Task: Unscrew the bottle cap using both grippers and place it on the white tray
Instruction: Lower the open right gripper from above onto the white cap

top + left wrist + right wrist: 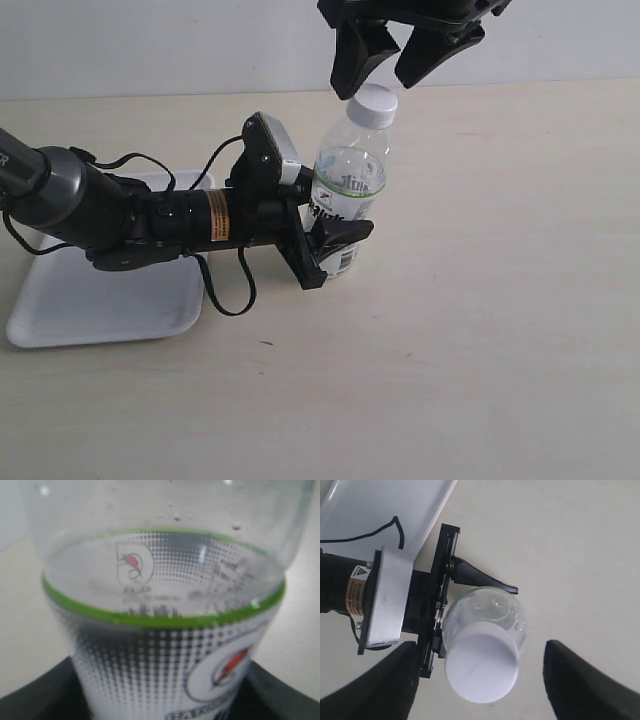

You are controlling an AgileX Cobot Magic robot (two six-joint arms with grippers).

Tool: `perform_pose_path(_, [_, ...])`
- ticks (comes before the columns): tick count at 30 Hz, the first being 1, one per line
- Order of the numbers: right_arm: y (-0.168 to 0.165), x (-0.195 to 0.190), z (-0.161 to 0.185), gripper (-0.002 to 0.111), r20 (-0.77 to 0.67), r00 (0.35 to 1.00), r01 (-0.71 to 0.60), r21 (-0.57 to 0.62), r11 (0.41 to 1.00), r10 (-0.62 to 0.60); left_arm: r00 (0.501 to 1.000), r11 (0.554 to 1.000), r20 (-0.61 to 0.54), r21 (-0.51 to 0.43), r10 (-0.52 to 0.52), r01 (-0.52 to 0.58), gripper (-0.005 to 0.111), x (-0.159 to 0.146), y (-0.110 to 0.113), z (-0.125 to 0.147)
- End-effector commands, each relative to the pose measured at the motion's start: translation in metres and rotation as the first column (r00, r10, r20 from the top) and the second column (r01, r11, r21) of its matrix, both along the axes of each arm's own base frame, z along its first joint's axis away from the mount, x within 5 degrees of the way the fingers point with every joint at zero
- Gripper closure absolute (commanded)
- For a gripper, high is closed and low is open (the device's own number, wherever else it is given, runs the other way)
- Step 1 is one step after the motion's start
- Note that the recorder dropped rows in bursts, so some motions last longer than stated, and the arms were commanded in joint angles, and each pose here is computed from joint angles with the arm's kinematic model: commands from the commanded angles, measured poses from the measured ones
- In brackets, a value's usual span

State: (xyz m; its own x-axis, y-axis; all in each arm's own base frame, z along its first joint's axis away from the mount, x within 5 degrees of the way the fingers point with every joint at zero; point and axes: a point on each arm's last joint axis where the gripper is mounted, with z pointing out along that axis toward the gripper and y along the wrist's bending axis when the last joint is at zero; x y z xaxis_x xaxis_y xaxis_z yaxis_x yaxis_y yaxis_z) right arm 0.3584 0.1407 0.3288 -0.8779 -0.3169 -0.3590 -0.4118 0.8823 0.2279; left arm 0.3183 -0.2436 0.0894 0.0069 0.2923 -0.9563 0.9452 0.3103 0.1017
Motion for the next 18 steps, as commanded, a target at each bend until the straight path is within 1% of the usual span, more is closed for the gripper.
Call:
perform_pose_path(1, [0.0009, 0.0032, -0.008, 0.041, -0.015, 1.0, -0.003, -0.012, 1.0, 0.003, 1.0, 0.999, -0.002, 0.046, 0.007, -0.007, 0.107, 0.0007, 0.0017, -0.0027])
perform_pose_path(13, [0.0014, 0.0052, -0.0121, 0.041, -0.025, 1.0, -0.001, -0.017, 1.0, 0.0, 1.0, 0.999, -0.002, 0.046, 0.007, -0.007, 0.107, 0.0007, 0.0017, -0.0027])
perform_pose_path(18, [0.0014, 0.0052, -0.0121, 0.047, -0.025, 1.0, -0.001, -0.017, 1.0, 0.0, 1.0, 0.999, -0.002, 0.046, 0.007, -0.007, 0.107, 0.0007, 0.0017, -0.0027])
